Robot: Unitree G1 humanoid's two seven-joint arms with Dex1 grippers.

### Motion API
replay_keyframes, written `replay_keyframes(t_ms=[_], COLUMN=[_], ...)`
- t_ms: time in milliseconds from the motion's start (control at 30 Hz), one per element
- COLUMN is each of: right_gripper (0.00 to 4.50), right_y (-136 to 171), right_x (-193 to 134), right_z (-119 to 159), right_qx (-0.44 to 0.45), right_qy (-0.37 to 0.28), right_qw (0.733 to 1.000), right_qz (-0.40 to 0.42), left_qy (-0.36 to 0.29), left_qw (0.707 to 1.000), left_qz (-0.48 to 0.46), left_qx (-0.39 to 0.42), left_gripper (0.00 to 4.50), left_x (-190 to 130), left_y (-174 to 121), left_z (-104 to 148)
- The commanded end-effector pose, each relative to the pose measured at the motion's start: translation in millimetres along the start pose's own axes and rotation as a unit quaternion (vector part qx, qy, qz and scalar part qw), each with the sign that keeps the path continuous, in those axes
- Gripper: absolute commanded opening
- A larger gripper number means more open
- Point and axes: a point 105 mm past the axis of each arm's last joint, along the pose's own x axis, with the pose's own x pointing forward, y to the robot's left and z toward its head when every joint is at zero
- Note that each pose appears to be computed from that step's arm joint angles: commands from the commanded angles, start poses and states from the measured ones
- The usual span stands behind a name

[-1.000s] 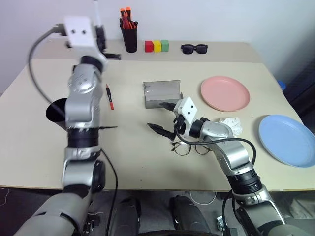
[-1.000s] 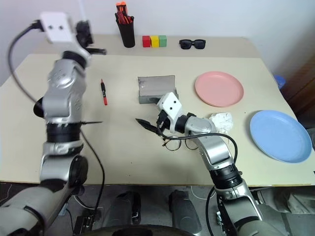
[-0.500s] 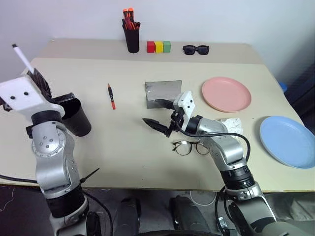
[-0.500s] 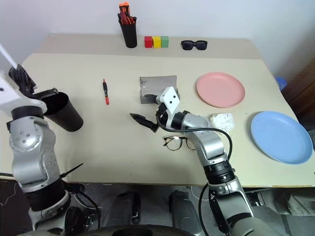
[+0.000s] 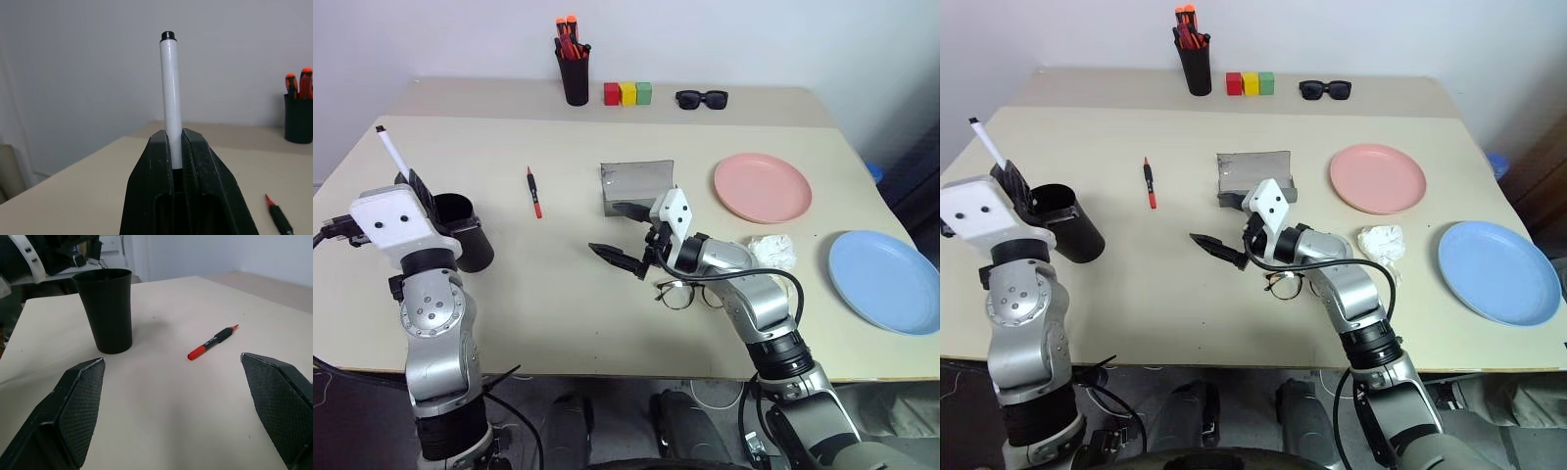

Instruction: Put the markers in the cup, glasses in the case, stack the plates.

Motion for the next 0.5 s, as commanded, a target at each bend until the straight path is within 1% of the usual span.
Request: replay_keyframes(t_ms=[33,133,267,333,367,433,500], right_gripper=[4.5,4.5,4.5,4.5,4.5,4.5,4.5], right_y=[-2,-2,-1,-1,-2,-4,-6], right_x=[0,0,1,1,1,2,2], right_z=[10,10,10,10,9,9,9], right_qx=[-0.013,-0.014,-0.014,-0.014,-0.014,-0.013,-0.013], right_qy=[-0.02,-0.02,-0.02,-0.02,-0.019,-0.019,-0.018], right_qw=[1.0,1.0,1.0,1.0,1.0,1.0,1.0], right_qz=[-0.005,-0.006,-0.006,-0.006,-0.007,-0.011,-0.016], left_qy=[-0.025,-0.023,-0.024,-0.036,-0.046,-0.064,-0.066], left_qw=[1.0,1.0,0.999,0.999,0.999,0.997,0.995], left_qz=[0.014,0.017,0.021,0.015,0.005,-0.033,-0.062], left_qx=[0.005,0.009,0.004,-0.008,-0.016,-0.037,-0.04], left_gripper=[1.14,2.6,2.6,2.6,2.6,2.6,2.6], left_x=[0,0,1,4,7,18,27], left_y=[3,3,2,-3,-8,-29,-46], left_z=[10,8,9,16,23,41,51])
